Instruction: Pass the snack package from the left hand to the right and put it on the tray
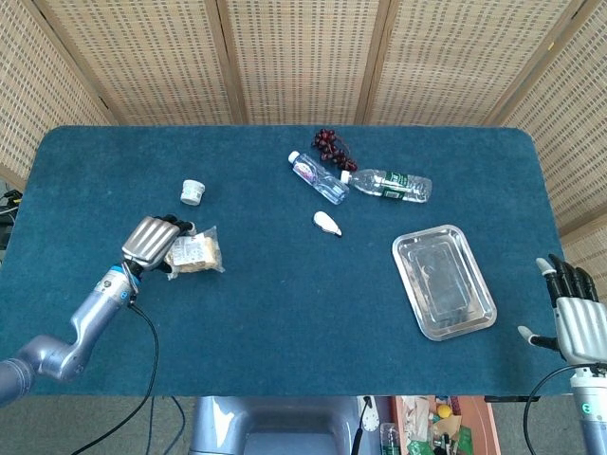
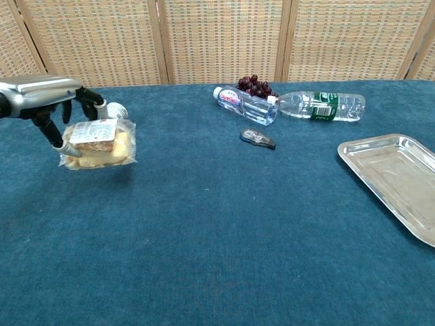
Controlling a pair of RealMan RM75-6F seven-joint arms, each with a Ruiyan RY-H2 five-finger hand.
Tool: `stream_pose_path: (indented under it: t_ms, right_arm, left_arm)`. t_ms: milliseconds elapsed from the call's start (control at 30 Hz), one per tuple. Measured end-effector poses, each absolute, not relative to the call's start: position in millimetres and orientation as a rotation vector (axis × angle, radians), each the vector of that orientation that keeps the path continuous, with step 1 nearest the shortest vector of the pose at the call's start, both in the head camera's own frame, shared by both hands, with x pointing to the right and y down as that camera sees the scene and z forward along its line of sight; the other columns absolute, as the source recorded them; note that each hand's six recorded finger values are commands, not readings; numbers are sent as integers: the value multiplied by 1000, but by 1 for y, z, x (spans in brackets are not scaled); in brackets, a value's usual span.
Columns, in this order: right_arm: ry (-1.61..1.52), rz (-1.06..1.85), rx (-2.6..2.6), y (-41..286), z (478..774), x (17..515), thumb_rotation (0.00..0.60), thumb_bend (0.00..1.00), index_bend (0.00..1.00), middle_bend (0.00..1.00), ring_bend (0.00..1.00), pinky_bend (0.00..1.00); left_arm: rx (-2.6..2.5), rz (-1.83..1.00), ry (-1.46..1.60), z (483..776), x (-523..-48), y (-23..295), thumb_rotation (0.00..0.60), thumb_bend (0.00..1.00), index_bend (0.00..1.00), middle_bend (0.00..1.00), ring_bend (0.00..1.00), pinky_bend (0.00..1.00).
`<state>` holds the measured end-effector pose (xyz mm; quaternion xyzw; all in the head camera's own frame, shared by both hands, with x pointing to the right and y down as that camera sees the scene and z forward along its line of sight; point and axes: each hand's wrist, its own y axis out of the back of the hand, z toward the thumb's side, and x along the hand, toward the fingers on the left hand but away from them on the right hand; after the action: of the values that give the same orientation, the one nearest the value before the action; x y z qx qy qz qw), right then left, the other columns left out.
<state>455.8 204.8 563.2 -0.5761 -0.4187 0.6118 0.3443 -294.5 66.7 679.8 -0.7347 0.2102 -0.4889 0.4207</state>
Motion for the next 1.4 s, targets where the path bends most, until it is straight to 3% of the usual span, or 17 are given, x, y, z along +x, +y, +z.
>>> stream_pose_path:
  t_ms: [200, 467, 533, 600, 667, 767, 967, 1167, 1300, 1400]
  right_arm:
    - [-1079, 1605, -1476, 204, 565, 457, 600, 0, 0, 0, 0, 0]
    - [-1083, 1638, -1457, 203, 568, 462, 600, 0, 0, 0, 0, 0]
    - [-1085, 1643, -1453, 203, 568, 463, 600, 0, 0, 0, 0, 0]
    - [-1088, 1652, -1446, 203, 569, 466, 600, 0, 0, 0, 0, 0]
    - [-1088, 1657, -1447, 203, 570, 467, 600, 0, 0, 0, 0, 0]
    - [-1078, 1656, -1457, 204, 571, 466, 600, 0, 0, 0, 0, 0]
    - [-1033, 1607, -1510, 202, 576, 453, 600, 0, 0, 0, 0, 0]
    - [-868, 1416, -1570, 178, 578, 410, 600, 0, 0, 0, 0, 0]
    - [-708, 1200, -1611, 154, 576, 362, 600, 0, 0, 0, 0, 0]
    - [-564, 1029, -1625, 135, 575, 319, 600, 0, 0, 0, 0, 0]
  left_arm:
    - [-1880, -997, 449, 650, -221, 73, 600, 167, 377, 455, 308, 453]
    - [-1941, -909, 339, 668, -119, 81, 600, 162, 375, 450, 308, 446]
    - [-1972, -912, 324, 675, -99, 85, 600, 128, 314, 378, 295, 403]
    - [-2013, -925, 321, 682, -84, 89, 600, 33, 100, 133, 138, 228]
    - [-2044, -946, 319, 687, -78, 91, 600, 0, 0, 5, 12, 63]
    - [-2078, -971, 330, 687, -78, 90, 600, 0, 0, 0, 0, 0]
    - [-2032, -1006, 458, 660, -123, 67, 600, 0, 0, 0, 0, 0]
    - [-1838, -1154, 723, 618, -239, 44, 600, 0, 0, 0, 0, 0]
    - [-1682, -1276, 893, 591, -327, 58, 600, 0, 0, 0, 0, 0]
    - [-1618, -1312, 987, 582, -367, 77, 600, 0, 0, 0, 0, 0]
